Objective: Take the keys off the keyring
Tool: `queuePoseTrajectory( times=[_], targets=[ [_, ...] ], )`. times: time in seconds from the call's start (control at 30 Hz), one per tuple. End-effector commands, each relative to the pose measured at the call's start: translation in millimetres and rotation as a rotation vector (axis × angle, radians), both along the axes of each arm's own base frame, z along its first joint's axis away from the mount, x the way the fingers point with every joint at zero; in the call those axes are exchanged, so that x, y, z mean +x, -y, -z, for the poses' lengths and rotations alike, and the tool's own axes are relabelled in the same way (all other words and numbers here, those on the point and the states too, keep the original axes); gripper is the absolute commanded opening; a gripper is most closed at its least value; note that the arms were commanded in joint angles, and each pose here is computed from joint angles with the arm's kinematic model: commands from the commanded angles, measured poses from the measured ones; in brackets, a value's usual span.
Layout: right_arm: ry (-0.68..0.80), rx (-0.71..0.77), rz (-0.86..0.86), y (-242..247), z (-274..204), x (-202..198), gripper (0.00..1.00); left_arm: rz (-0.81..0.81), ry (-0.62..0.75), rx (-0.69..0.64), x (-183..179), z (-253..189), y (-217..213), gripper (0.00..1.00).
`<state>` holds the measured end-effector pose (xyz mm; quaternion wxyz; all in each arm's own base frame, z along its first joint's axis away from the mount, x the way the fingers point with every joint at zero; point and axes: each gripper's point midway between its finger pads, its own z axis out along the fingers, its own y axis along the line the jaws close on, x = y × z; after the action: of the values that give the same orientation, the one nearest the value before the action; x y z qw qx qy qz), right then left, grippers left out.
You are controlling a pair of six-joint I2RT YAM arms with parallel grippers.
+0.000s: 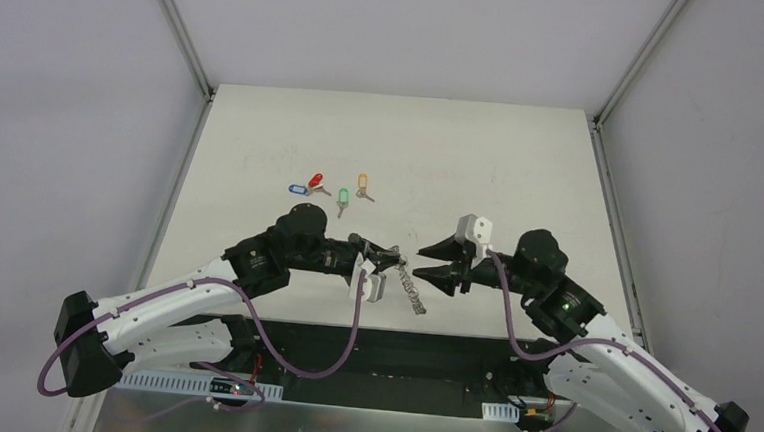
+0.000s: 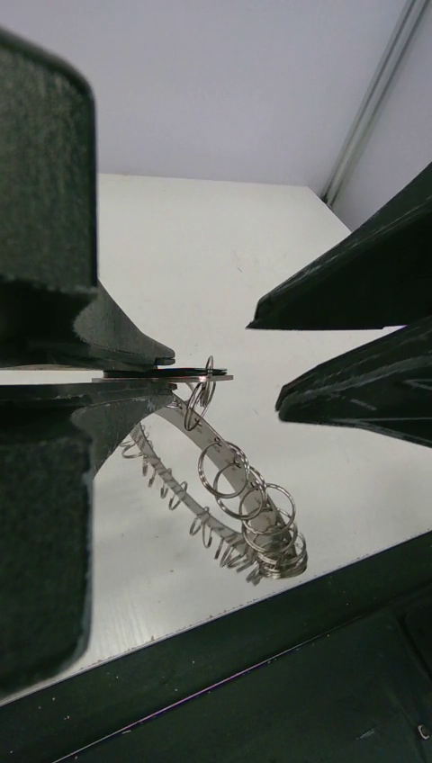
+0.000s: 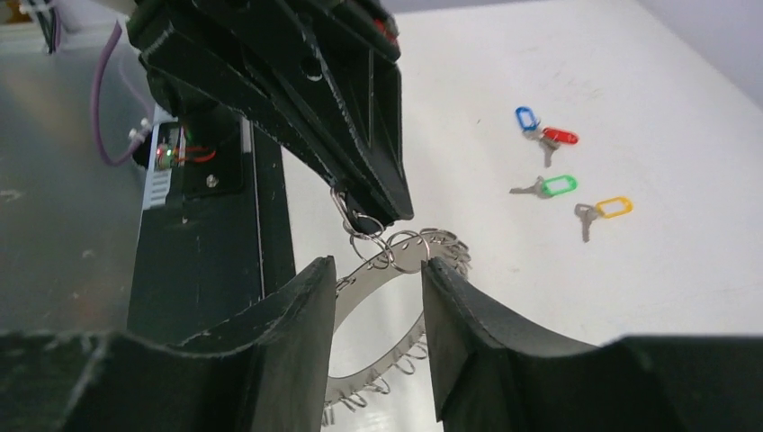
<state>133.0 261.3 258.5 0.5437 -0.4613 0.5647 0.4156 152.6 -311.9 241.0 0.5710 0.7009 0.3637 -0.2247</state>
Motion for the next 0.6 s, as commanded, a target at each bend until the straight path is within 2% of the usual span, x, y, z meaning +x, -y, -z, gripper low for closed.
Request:
queuePoseTrajectory(
  times=[0.0,0.57],
  targets=[
    [0.062,-0.124,-0.126,-3.9,3.5,-9.5,0.45,0.038,0.04,-0.072,-5.7,-24.9,3.6,0.0],
    [0.051,-0.125,-0.217,-23.4,2.9,-7.8,0.41,0.053,0.022,-0.062,-7.5,-20.4,6.1,0.0]
  ],
)
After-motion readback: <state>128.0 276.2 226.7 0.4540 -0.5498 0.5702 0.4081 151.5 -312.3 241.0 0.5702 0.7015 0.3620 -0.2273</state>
